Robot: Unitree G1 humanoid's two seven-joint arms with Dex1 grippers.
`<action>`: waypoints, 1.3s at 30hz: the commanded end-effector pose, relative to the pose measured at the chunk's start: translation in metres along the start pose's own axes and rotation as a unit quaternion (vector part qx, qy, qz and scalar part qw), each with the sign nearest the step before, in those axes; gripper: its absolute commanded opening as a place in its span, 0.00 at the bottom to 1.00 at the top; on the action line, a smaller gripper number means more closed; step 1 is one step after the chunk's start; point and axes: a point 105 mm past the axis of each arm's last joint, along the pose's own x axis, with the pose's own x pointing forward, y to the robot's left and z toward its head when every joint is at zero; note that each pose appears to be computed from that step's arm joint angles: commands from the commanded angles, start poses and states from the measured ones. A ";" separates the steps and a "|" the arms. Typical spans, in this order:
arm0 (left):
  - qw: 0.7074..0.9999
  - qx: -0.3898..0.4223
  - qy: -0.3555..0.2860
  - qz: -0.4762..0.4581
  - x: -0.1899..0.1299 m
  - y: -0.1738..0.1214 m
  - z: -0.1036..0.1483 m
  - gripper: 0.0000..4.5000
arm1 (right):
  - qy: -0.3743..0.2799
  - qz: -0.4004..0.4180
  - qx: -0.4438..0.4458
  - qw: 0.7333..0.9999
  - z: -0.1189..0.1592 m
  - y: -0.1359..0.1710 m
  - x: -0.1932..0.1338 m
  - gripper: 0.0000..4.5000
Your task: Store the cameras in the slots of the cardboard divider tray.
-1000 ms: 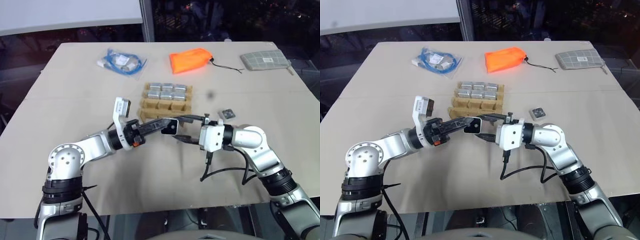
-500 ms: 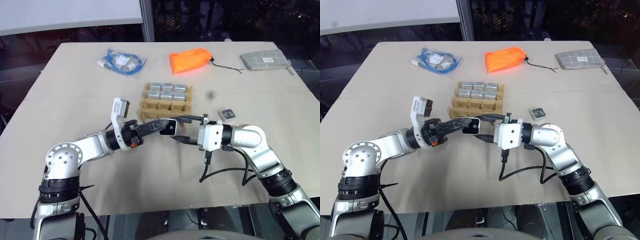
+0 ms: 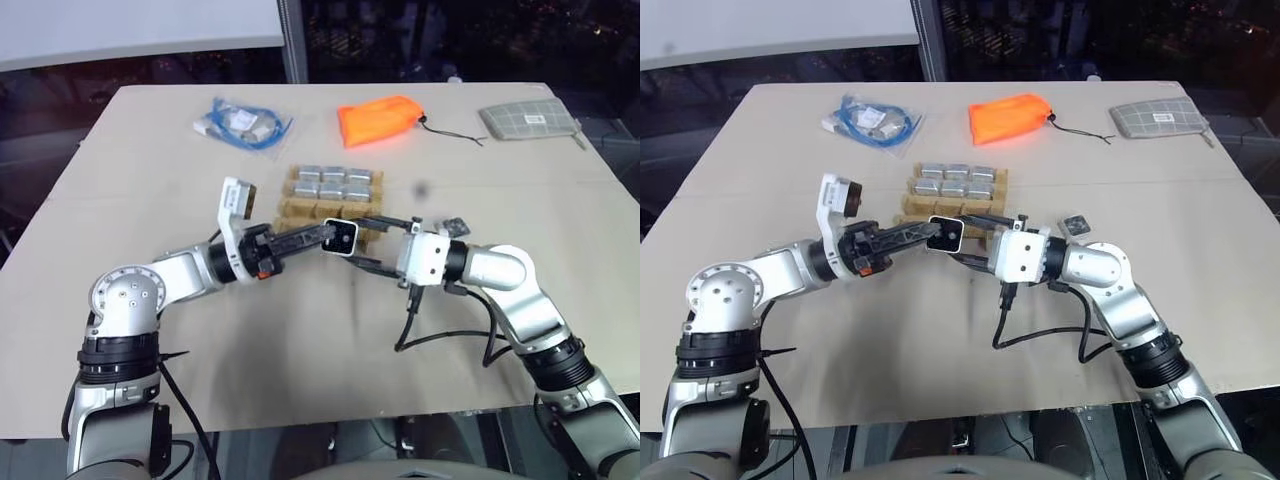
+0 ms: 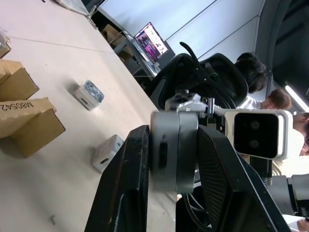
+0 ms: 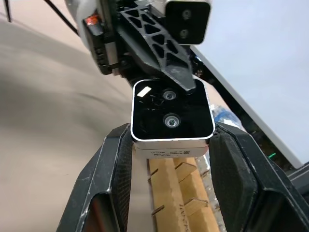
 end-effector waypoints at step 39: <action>0.932 0.341 0.119 0.034 -0.009 0.005 0.045 0.16 | 0.058 -0.021 0.223 0.973 -0.003 -0.010 -0.055 0.99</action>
